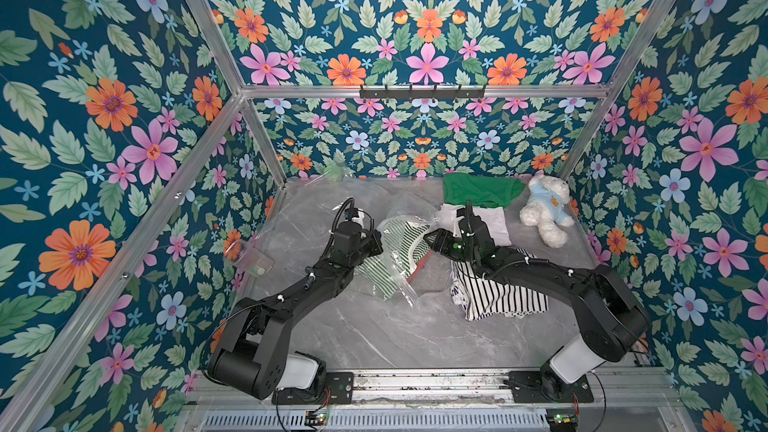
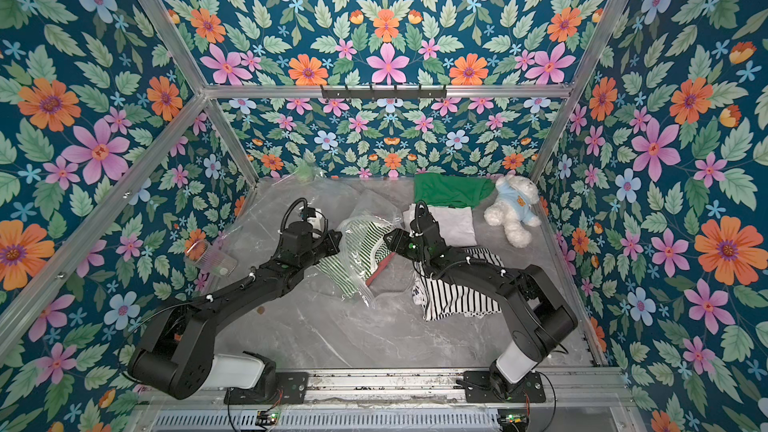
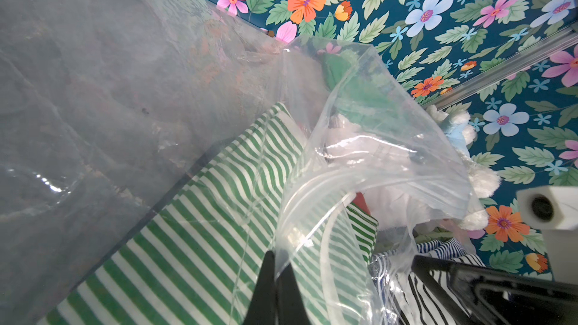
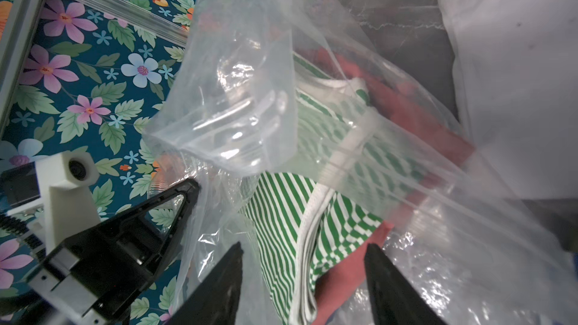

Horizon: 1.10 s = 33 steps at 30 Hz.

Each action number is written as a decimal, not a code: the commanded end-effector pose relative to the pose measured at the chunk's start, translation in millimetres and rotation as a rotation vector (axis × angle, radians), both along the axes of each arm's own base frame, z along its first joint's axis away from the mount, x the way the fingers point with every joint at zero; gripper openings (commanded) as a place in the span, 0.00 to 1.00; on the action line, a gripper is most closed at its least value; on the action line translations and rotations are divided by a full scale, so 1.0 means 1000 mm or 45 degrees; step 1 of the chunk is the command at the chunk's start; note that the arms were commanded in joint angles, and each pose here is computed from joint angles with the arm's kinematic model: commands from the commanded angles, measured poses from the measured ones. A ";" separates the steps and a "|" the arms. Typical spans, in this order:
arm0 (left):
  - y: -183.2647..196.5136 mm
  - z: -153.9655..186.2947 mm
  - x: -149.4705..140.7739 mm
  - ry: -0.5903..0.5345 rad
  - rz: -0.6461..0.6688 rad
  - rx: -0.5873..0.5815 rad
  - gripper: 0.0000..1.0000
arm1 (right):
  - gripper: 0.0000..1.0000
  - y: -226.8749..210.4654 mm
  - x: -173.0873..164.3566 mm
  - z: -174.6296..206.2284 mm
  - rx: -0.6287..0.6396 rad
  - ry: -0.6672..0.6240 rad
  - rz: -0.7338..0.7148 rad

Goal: Take the tank top out of the vacuum bag
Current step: Take out the tank top from the vacuum bag, then adjust the tank top in the vacuum bag.

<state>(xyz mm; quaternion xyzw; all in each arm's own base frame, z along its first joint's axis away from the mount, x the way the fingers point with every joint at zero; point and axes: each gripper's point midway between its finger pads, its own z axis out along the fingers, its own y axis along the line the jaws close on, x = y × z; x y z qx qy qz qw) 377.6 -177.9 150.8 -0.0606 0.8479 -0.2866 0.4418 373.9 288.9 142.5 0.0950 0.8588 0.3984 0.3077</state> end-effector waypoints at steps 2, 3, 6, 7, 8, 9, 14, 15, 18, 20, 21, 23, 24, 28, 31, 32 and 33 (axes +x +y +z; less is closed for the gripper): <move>0.001 0.007 0.001 -0.032 0.005 -0.004 0.00 | 0.70 -0.002 0.008 -0.021 -0.058 0.057 0.012; 0.001 0.006 0.000 -0.030 0.004 -0.003 0.00 | 0.76 -0.002 0.012 -0.023 -0.055 0.064 0.021; 0.001 0.007 0.000 -0.033 0.001 -0.005 0.00 | 0.79 0.000 0.023 -0.024 -0.046 0.067 0.067; 0.001 0.007 0.000 -0.034 -0.001 -0.006 0.00 | 0.79 0.000 0.026 -0.024 -0.054 0.069 0.073; 0.001 0.006 0.000 -0.032 -0.001 -0.006 0.00 | 0.78 0.000 0.029 -0.026 -0.067 0.072 0.082; 0.001 0.007 0.000 -0.034 -0.003 -0.008 0.00 | 0.78 0.000 0.032 -0.026 -0.084 0.074 0.093; -0.001 0.006 -0.001 -0.031 -0.009 -0.016 0.00 | 0.77 -0.001 0.042 -0.039 -0.149 0.100 0.113; -0.001 0.006 -0.001 -0.031 -0.010 -0.019 0.00 | 0.77 -0.001 0.043 -0.042 -0.158 0.104 0.117; -0.001 0.006 -0.001 -0.030 -0.012 -0.021 0.00 | 0.79 -0.001 0.045 -0.051 -0.191 0.119 0.126; -0.001 0.005 -0.002 -0.028 -0.013 -0.023 0.00 | 0.82 -0.003 0.045 -0.056 -0.204 0.134 0.126; -0.001 0.005 -0.002 -0.027 -0.012 -0.022 0.00 | 0.82 -0.003 0.045 -0.058 -0.207 0.138 0.127; -0.001 0.006 -0.002 -0.028 -0.012 -0.026 0.00 | 0.82 -0.002 0.045 -0.058 -0.194 0.139 0.128; -0.001 0.006 -0.001 -0.029 -0.010 -0.027 0.00 | 0.82 -0.001 0.045 -0.058 -0.190 0.139 0.129; -0.003 0.004 -0.001 -0.021 -0.017 -0.032 0.00 | 0.83 -0.008 0.045 -0.060 -0.231 0.132 0.095; -0.003 0.004 -0.002 -0.022 -0.018 -0.036 0.00 | 0.78 -0.010 0.046 -0.059 -0.236 0.119 0.096; -0.002 0.004 -0.002 -0.022 -0.017 -0.036 0.00 | 0.74 -0.008 0.047 -0.059 -0.226 0.121 0.106; -0.003 0.004 -0.001 -0.022 -0.018 -0.036 0.00 | 0.72 -0.007 0.047 -0.061 -0.217 0.129 0.111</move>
